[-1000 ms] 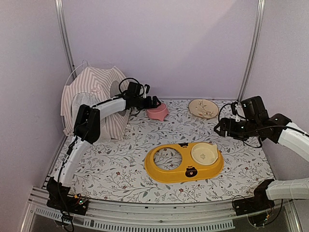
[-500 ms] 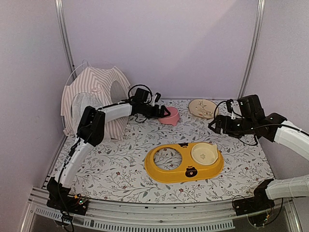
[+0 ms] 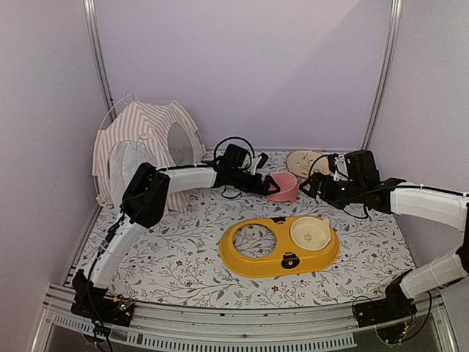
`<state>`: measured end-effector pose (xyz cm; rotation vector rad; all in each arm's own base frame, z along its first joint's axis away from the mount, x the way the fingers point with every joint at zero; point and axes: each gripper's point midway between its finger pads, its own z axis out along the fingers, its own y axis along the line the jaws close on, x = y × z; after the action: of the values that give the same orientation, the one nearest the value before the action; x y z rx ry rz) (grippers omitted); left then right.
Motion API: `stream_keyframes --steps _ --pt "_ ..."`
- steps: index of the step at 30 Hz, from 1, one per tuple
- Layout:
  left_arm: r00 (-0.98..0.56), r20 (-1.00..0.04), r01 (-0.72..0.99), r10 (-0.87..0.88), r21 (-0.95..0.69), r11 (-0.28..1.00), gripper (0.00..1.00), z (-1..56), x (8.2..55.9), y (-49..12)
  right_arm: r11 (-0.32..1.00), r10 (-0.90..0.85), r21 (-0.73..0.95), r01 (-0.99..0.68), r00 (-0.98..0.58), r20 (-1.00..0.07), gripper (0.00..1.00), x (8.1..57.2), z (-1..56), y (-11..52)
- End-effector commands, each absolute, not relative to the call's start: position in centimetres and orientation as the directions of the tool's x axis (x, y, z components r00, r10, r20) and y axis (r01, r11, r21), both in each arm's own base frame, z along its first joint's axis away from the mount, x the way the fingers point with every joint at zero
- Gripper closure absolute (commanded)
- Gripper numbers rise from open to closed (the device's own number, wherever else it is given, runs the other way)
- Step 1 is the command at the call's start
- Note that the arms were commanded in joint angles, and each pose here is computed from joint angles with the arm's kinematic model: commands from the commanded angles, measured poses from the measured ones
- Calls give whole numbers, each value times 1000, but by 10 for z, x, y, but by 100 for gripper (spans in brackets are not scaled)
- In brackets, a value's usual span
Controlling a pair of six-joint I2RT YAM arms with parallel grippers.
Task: Set up the pet tent
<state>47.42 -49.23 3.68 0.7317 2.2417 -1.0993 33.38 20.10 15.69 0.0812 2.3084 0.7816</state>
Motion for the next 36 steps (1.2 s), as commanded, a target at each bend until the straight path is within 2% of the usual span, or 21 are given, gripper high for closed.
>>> stream_keyframes --steps 1,8,14,21,29,36 --pt "-761 -565 641 319 -576 508 1 8 422 -510 755 317 633 -175 -747 -584 2 358 150 205" --pt "-762 -559 637 326 -563 526 1 16 403 -512 705 336 694 -148 -792 -510 1 382 107 193" --pt "-717 -634 661 289 -487 571 1 66 411 -486 651 333 743 -156 -821 -464 1 396 86 189" --pt "-705 -664 644 249 -454 616 1 110 410 -447 627 328 767 -135 -848 -417 1 403 62 193" --pt "-702 -678 612 218 -418 671 1 134 356 -378 589 314 797 -136 -870 -381 3 412 44 203" --pt "-741 -654 542 154 -445 713 1 129 301 -319 549 308 825 -133 -885 -348 6 421 30 211"
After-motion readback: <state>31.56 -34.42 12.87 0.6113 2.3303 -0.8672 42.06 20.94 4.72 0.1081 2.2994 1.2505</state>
